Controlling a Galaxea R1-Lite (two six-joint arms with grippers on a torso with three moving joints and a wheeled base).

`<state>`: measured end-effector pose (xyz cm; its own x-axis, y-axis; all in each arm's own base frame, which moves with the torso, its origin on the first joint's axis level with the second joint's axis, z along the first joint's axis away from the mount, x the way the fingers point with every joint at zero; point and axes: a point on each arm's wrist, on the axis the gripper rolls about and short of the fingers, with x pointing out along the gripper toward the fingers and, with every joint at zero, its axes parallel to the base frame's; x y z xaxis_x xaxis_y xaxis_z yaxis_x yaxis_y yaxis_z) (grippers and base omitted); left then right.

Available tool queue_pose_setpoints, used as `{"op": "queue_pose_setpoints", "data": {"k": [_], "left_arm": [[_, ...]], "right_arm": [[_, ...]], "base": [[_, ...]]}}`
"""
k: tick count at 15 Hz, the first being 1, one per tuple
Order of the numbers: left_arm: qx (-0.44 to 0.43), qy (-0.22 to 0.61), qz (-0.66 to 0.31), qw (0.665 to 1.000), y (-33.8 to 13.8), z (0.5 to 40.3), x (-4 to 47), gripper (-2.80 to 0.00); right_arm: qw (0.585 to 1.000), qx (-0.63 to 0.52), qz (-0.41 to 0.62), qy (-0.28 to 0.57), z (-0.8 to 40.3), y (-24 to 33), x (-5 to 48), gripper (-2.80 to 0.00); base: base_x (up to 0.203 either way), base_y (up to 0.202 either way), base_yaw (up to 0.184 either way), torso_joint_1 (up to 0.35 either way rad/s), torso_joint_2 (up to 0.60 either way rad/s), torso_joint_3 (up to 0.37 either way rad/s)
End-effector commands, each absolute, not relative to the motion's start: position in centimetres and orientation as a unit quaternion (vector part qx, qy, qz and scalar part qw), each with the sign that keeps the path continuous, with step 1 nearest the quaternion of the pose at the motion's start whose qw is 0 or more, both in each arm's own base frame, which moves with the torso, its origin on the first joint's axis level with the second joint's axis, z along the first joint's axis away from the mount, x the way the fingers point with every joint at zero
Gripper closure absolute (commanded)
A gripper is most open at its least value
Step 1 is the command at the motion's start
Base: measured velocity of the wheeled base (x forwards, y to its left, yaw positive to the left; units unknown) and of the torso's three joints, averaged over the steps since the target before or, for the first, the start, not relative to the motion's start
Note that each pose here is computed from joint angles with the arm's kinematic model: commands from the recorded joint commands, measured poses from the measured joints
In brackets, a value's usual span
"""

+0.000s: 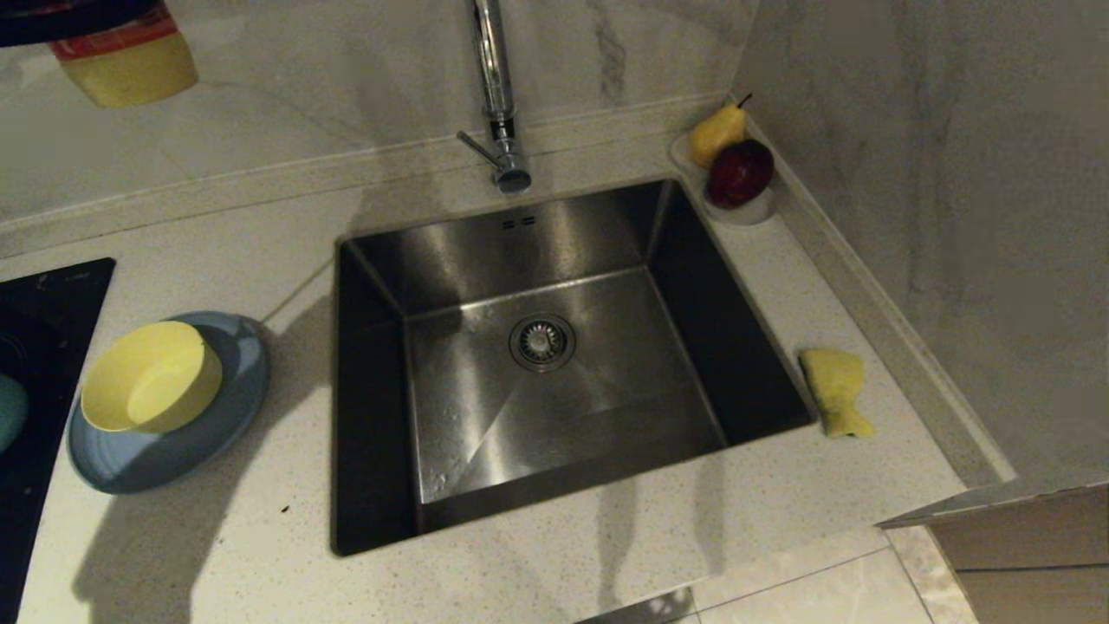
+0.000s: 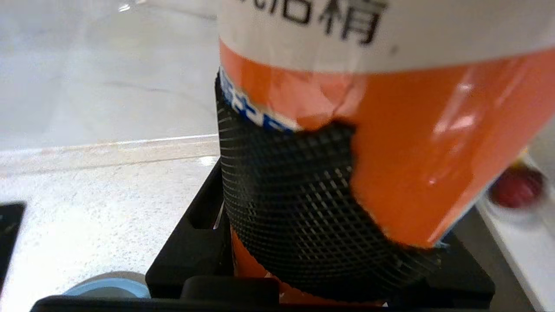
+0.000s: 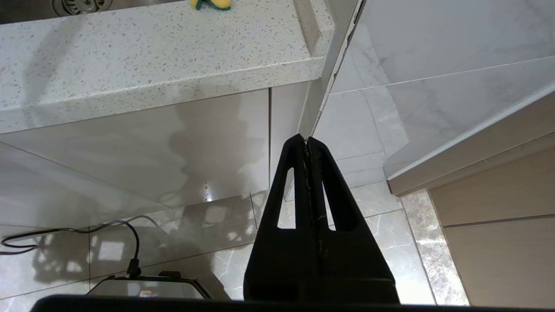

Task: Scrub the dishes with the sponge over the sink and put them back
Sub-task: Squeeze it onto the sponge

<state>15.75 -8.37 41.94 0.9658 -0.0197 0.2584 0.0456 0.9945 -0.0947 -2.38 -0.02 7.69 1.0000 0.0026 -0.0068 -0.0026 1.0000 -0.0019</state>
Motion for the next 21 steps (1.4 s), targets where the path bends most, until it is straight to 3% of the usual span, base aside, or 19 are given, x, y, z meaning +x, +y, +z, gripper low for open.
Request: {"op": "queue_pose_setpoints", "data": {"k": [1, 7, 21], "left_arm": [[-0.043, -0.137, -0.044, 0.989, -8.5, 42.1, 14.1, 0.00], [0.039, -0.158, -0.159, 0.974, -10.8, 42.5, 13.7, 0.00], [0.103, -0.190, -0.208, 0.954, -20.0, 44.1, 19.8, 0.00]], "right_arm": [[1.000, -0.002, 0.002, 0.003, 7.7, 0.0, -2.4, 0.00], [1.000, -0.002, 0.002, 0.003, 7.7, 0.0, -2.4, 0.00], [1.000, -0.002, 0.002, 0.003, 7.7, 0.0, -2.4, 0.00]], "base": [[0.000, 0.000, 0.000, 0.000, 0.00, 0.000], [0.000, 0.000, 0.000, 0.000, 0.00, 0.000], [0.000, 0.000, 0.000, 0.000, 0.00, 0.000]]}}
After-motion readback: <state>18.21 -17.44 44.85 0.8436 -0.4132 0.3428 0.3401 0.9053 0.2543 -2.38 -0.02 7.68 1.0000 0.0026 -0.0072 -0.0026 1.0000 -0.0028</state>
